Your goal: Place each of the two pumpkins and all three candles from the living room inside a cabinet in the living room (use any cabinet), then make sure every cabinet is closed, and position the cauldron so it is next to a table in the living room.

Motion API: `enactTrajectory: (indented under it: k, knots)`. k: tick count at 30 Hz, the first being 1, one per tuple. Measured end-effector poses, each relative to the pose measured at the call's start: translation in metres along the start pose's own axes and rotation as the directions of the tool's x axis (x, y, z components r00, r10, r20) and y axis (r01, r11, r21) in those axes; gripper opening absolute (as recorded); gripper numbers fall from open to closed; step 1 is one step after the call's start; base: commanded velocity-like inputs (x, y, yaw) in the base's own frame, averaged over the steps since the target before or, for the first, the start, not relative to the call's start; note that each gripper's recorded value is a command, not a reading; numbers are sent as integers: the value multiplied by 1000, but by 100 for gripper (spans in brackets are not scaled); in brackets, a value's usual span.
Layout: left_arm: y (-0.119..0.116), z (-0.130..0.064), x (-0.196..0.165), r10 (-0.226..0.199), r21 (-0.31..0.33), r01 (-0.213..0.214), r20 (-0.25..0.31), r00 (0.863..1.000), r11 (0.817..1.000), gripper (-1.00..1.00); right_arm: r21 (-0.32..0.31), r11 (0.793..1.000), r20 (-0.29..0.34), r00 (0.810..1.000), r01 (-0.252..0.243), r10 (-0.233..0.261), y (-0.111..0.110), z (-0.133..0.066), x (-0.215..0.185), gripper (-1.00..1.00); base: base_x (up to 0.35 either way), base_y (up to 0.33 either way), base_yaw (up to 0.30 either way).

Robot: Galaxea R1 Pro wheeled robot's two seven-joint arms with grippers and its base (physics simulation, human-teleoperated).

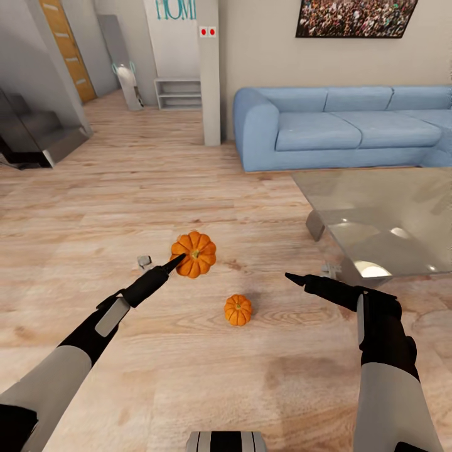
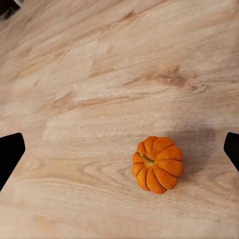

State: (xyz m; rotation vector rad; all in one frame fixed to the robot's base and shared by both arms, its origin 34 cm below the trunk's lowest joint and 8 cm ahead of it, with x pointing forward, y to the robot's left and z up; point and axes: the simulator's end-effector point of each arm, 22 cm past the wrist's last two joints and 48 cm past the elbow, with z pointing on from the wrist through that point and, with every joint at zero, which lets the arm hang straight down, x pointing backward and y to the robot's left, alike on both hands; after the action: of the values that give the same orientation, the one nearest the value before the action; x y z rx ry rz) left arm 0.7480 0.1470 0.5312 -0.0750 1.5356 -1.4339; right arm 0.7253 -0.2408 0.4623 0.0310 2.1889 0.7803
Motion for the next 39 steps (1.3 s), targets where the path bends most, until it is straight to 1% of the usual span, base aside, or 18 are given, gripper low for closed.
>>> enactTrajectory:
  k: [3,9,11,15,19,39]
  knots:
    - [-6,0,-10,11,7,-11,16,1000,1000,-100,-4,1000,9,1000,7,-7,4,-4,-6,100,0,0,0]
    - [-21,2,-20,35,25,-36,25,999,999,-100,-9,1000,30,999,19,-19,13,-11,-18,100,0,0,0]
    - [-21,2,-19,38,28,-39,24,999,999,-100,-9,1000,30,999,20,-20,13,-11,-18,100,0,0,0]
    - [-31,1,-17,37,73,-38,24,999,997,-100,-9,1000,30,999,20,-20,13,-11,-18,100,46,0,0]
    - [-35,0,-17,33,92,-35,23,999,995,-100,-9,1000,30,999,21,-21,13,-11,-18,100,285,0,0]
    - [-35,0,-15,35,92,-37,19,999,995,-100,-9,1000,30,999,21,-21,13,-11,-18,100,333,0,0]
